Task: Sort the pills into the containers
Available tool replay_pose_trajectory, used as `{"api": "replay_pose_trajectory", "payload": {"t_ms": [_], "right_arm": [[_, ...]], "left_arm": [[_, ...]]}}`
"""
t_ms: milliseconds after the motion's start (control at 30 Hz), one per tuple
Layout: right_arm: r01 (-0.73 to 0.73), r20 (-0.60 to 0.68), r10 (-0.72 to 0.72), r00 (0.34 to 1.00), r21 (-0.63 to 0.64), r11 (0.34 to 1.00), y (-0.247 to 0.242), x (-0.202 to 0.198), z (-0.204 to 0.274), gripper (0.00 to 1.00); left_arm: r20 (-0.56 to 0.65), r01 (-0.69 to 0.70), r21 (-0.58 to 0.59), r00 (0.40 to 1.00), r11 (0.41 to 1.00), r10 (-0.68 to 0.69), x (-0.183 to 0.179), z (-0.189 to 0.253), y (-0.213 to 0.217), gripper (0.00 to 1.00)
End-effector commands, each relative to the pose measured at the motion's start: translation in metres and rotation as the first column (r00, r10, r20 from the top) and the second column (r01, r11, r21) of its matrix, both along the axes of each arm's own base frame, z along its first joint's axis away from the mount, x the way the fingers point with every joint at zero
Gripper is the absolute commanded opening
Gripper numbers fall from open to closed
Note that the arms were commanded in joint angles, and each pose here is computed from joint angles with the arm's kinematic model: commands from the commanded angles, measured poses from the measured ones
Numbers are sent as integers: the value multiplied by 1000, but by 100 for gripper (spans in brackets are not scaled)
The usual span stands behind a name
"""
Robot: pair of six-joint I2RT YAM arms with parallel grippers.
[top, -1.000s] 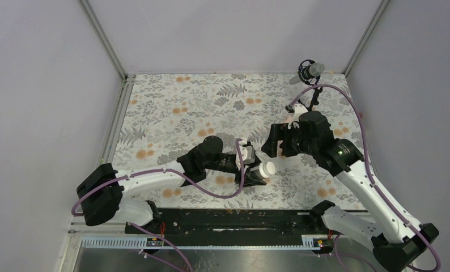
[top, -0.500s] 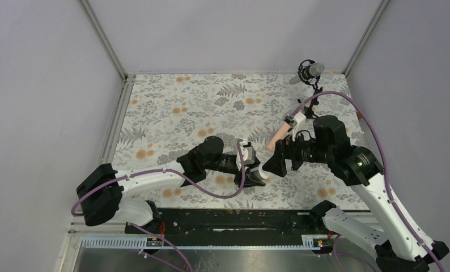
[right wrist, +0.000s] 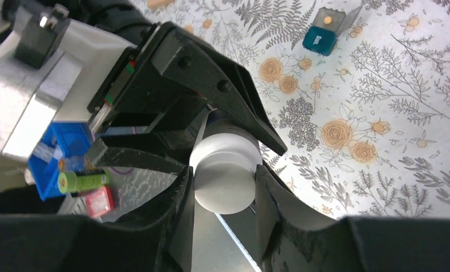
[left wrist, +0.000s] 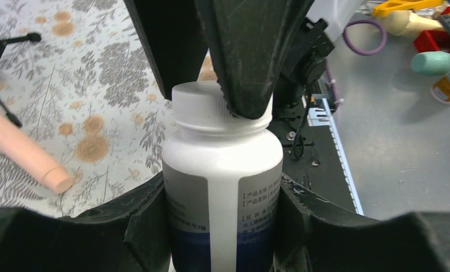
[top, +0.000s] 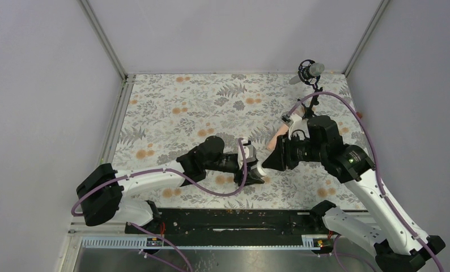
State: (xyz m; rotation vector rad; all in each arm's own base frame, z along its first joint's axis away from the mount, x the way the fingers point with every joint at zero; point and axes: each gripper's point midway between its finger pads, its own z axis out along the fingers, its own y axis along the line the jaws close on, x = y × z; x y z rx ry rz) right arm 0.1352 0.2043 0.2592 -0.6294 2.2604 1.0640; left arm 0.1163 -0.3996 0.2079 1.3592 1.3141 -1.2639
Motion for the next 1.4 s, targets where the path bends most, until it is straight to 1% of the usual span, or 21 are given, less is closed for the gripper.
{"api": "replay_pose_trajectory", "payload": {"t_ms": [0,33,67,100,133,167,200,233,267,300,367,500,600,733,833,900,1000,1167,1233,1333,1367], "right_arm": [[289,-125,-280,952,55,956,8,39,-6,28],[410,-136,-402,905,37,911,0,54,-11,21],[493,-153,-482,863,43,869,-4,64,-13,15],[550,-171,-535,827,55,833,-7,70,-14,14],[593,-182,-574,798,65,803,-9,75,-13,17],[610,-188,-589,786,77,789,-10,77,-10,23],[613,-182,-592,785,92,785,-11,78,-5,36],[599,-166,-579,798,115,792,-10,77,2,52],[575,-144,-558,817,139,806,-9,74,11,64],[547,-118,-534,837,153,823,-8,71,16,73],[494,-71,-489,869,173,852,-9,62,25,81],[423,-12,-427,904,164,891,-13,48,28,86],[318,31,-327,944,163,934,-8,34,28,86],[164,88,-173,981,107,981,-6,16,21,87],[70,86,-75,993,57,996,-6,4,15,86],[30,84,-33,996,35,999,-6,-1,14,83],[15,90,-17,996,16,1000,-7,-1,15,74],[0,71,-2,997,30,1000,-1,1,17,59],[-8,68,5,998,48,999,2,1,18,58],[-11,81,5,997,73,997,6,4,22,61],[-14,84,7,996,82,997,7,4,24,61]], "left_arm": [[97,-105,-127,988,986,118,21,42,-3,0],[100,-139,-125,983,982,152,26,41,-2,0],[103,-161,-124,979,979,174,30,40,-1,0],[103,-176,-122,977,977,188,32,39,0,0],[104,-185,-121,975,975,198,34,38,1,0],[104,-191,-121,974,974,204,34,38,2,0],[102,-194,-115,973,974,206,34,36,3,0],[100,-194,-112,974,975,206,34,35,3,0],[97,-194,-111,974,975,205,34,34,3,0],[94,-194,-109,974,975,205,33,33,4,0],[90,-193,-107,975,975,203,33,31,4,0],[90,-198,-112,974,974,208,33,32,4,0],[91,-202,-117,973,972,213,34,34,4,0],[92,-198,-132,973,971,211,32,39,6,0],[92,-176,-143,977,974,190,28,42,6,0],[94,-164,-151,979,975,179,25,44,6,0],[97,-142,-160,983,977,158,21,46,7,0],[102,-96,-178,988,979,115,13,50,7,0],[104,-77,-185,990,980,98,10,53,7,0],[104,-55,-187,992,981,75,6,53,6,0],[103,-54,-188,992,981,75,6,54,6,0]]}}
